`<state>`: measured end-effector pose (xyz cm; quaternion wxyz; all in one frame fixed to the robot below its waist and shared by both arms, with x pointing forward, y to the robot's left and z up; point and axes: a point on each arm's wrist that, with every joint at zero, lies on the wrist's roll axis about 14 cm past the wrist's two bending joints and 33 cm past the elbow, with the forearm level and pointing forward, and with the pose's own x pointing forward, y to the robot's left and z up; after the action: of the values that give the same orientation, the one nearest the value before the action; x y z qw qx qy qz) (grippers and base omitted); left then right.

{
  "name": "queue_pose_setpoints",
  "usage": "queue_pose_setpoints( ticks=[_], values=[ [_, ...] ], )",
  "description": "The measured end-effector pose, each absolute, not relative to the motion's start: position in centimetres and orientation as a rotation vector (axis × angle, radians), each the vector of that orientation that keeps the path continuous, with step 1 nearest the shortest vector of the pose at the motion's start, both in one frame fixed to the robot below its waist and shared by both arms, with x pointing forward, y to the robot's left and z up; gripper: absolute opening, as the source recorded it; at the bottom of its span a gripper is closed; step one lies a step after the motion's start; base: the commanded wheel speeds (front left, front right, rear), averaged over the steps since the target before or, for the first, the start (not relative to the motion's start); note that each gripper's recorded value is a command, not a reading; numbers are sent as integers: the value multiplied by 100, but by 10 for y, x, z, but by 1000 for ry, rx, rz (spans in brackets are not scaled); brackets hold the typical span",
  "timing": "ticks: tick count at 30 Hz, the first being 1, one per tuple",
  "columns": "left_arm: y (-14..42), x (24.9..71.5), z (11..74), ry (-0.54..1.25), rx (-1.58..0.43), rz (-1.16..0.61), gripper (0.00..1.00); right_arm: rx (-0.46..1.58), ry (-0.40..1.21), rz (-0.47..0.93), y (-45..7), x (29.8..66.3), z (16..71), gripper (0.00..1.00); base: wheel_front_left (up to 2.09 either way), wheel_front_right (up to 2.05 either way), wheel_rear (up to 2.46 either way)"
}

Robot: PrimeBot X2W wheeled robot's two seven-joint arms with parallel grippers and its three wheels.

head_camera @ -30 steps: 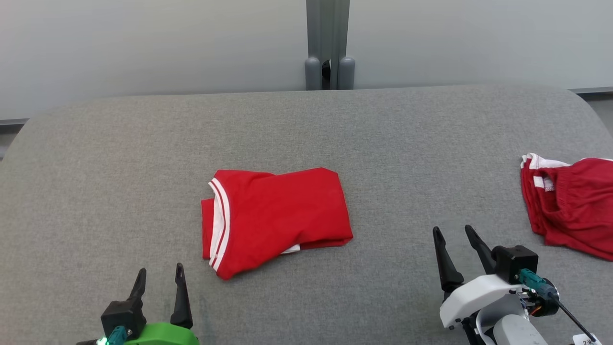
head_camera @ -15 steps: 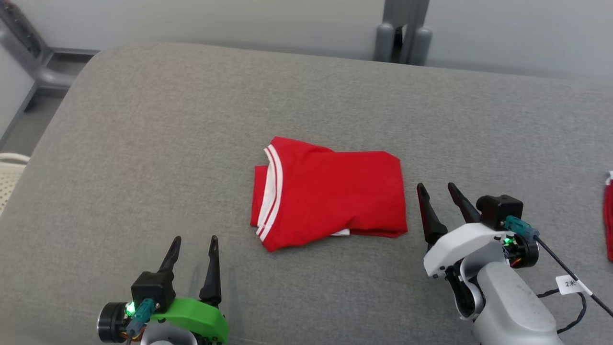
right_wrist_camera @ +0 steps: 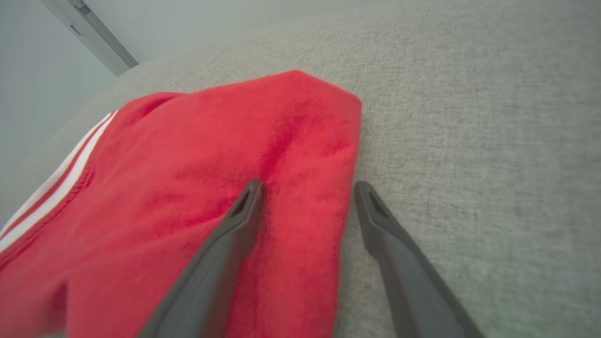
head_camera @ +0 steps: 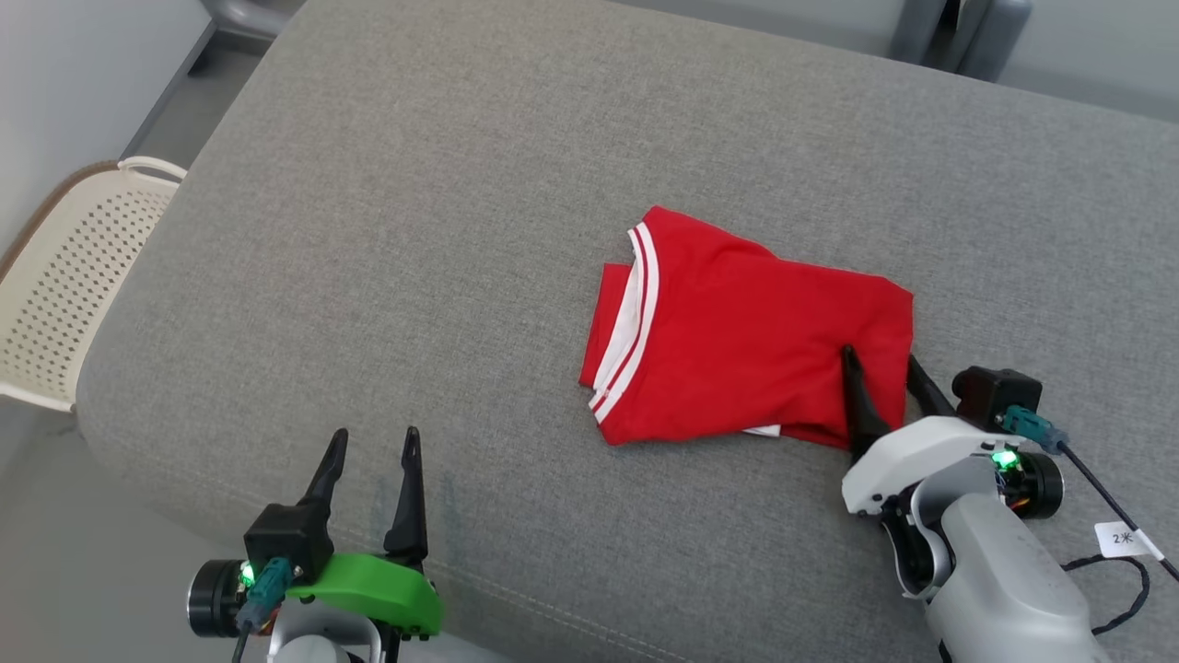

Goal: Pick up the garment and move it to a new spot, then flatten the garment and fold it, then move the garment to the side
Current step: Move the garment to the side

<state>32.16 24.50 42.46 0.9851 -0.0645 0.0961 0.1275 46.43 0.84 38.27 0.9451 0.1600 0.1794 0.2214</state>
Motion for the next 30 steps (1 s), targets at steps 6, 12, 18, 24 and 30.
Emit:
queue_pose_setpoints(
  ticks=[6,12,18,24,30],
  values=[
    [247,326,425,193,-121,261,100,363,350,474,18,468,388,0,0,0,0],
    [235,337,419,205,-110,202,100,390,314,445,4,466,399,0,0,0,0],
    [200,359,414,214,-124,78,100,382,278,356,-38,457,407,0,0,0,0],
    [147,386,412,212,-138,-92,100,356,230,221,-98,444,419,0,0,0,0],
    [83,409,416,199,-156,-277,100,313,205,80,-157,416,425,0,0,0,0]
  ],
)
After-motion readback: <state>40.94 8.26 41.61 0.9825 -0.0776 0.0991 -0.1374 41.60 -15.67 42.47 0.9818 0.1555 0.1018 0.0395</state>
